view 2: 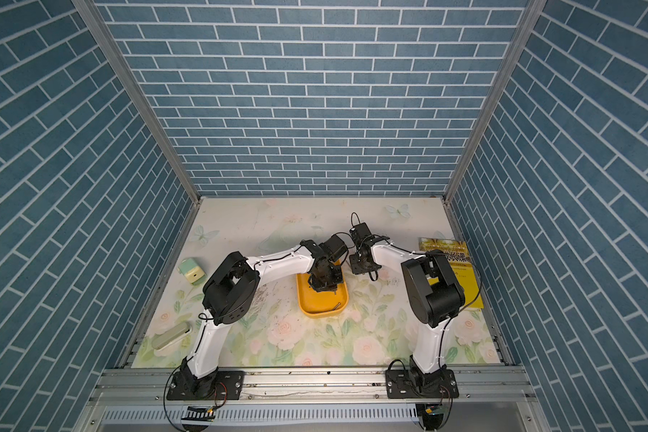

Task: Take out the screws from the storage box
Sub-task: Pick up the screw from the storage box, then place the screw at the center of the board.

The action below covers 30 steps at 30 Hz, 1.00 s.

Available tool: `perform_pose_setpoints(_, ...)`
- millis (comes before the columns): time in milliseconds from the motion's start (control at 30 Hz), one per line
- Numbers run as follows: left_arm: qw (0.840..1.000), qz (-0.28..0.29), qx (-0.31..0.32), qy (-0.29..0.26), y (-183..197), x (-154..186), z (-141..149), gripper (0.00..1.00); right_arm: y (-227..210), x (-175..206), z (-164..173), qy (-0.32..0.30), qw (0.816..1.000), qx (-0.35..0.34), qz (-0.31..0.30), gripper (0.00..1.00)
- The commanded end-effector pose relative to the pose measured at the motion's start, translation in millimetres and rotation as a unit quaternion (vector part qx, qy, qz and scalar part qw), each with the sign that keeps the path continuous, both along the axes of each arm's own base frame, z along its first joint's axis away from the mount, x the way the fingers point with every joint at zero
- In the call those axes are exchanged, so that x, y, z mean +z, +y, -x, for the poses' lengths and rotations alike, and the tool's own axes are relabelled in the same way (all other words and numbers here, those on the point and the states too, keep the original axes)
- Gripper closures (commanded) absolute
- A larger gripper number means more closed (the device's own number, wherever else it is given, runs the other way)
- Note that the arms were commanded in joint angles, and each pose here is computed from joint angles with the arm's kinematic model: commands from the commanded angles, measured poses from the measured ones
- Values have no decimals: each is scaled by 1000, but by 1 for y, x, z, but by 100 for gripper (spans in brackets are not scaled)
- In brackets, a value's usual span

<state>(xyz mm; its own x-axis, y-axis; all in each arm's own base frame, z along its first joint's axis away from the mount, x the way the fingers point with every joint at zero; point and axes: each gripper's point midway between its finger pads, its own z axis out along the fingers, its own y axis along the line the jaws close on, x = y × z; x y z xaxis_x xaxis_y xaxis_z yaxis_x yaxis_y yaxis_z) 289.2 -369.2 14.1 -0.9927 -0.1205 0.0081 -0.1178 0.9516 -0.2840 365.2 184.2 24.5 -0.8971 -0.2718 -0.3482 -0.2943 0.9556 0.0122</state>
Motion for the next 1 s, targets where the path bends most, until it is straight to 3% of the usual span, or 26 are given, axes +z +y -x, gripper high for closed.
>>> perform_pose_setpoints(0,990,-122,-7,74,51,-79,38,100,6,15,-2,-20,1000,15,-17,59)
perform_pose_setpoints(167,994,-101,-19,25,38,-48,14,100,11,35,-10,-48,998,22,-30,59)
perform_pose_setpoints(367,996,-19,-23,-81,16,45,-22,100,25,81,-15,-119,988,49,-88,61)
perform_pose_setpoints(500,993,-7,0,-120,33,87,-36,100,30,126,-13,-186,972,65,-126,57)
perform_pose_setpoints(667,986,14,32,-166,58,137,-49,100,26,151,-10,-225,963,75,-129,56)
perform_pose_setpoints(800,983,9,68,-169,96,145,-52,100,5,155,-10,-246,962,32,-115,54)
perform_pose_setpoints(967,979,-30,109,-172,156,124,-50,100,-16,169,-16,-276,956,-12,-103,48)
